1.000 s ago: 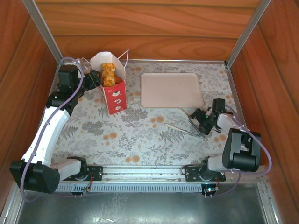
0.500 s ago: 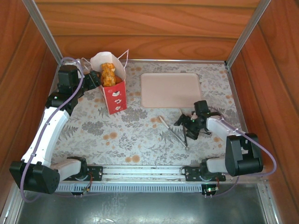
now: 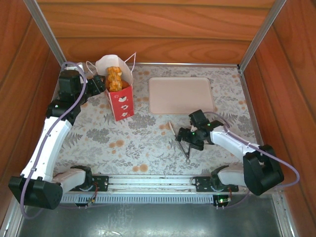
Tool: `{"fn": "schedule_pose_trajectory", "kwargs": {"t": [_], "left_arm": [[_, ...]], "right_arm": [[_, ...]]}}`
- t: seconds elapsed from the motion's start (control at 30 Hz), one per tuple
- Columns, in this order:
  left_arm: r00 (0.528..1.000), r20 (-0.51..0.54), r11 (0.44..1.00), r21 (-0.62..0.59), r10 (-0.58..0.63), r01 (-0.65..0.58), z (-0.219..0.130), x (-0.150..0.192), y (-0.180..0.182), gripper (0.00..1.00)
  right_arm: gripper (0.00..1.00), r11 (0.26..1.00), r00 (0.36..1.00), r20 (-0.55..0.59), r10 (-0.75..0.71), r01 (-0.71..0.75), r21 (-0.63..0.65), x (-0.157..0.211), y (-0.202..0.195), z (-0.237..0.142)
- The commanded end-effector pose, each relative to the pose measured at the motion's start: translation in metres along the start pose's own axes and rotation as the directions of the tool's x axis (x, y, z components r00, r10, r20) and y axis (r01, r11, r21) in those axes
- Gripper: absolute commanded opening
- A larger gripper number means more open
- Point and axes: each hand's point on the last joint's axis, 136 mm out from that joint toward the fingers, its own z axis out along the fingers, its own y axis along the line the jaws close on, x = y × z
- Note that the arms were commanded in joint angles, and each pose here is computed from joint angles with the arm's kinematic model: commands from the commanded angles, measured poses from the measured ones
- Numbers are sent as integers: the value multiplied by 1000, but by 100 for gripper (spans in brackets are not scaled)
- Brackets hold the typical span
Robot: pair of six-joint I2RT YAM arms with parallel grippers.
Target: Take the fake bread out of the paper bag
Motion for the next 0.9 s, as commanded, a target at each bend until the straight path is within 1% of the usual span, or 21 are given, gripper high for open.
{"fn": "schedule_pose_trajectory", "kwargs": {"t": [0.0, 0.07, 0.17, 0.23, 0.37, 0.53, 0.6, 0.63, 0.7, 0.87], "left_arm": [[1000, -12, 1000, 6, 3, -3, -4, 6, -1, 75], [1000, -10, 1000, 11, 2, -2, -6, 6, -2, 75], [1000, -5, 1000, 14, 3, -3, -9, 5, -3, 75], [1000, -3, 1000, 16, 5, -5, -10, 5, -3, 75], [1000, 2, 1000, 17, 5, -5, -12, 5, -3, 75], [1000, -2, 1000, 26, 2, -2, -15, 7, -5, 74], [1000, 1, 1000, 27, 4, -4, -16, 6, -6, 74], [1000, 2, 1000, 27, 3, -3, -16, 6, -6, 74], [1000, 3, 1000, 22, 4, -4, -16, 6, -5, 74], [1000, 8, 1000, 19, 2, -2, -18, 6, -4, 75]], "right_arm": [[98, 987, 999, 15, -48, 45, 155, 1, -13, 4], [99, 973, 997, 17, -70, 65, 224, 3, -16, 6], [99, 957, 995, 27, -97, 85, 279, 4, -18, 10], [100, 951, 993, 43, -114, 97, 294, 3, -17, 15], [98, 954, 991, 69, -118, 93, 286, 3, -19, 29], [92, 959, 990, 86, -111, 84, 271, 5, -25, 38], [91, 958, 990, 77, -114, 89, 274, 7, -27, 41], [87, 957, 991, 68, -116, 93, 276, 9, -28, 43], [84, 953, 992, 47, -117, 99, 285, 12, -29, 45], [84, 946, 992, -1, -130, 124, 298, 26, -33, 46]]}}
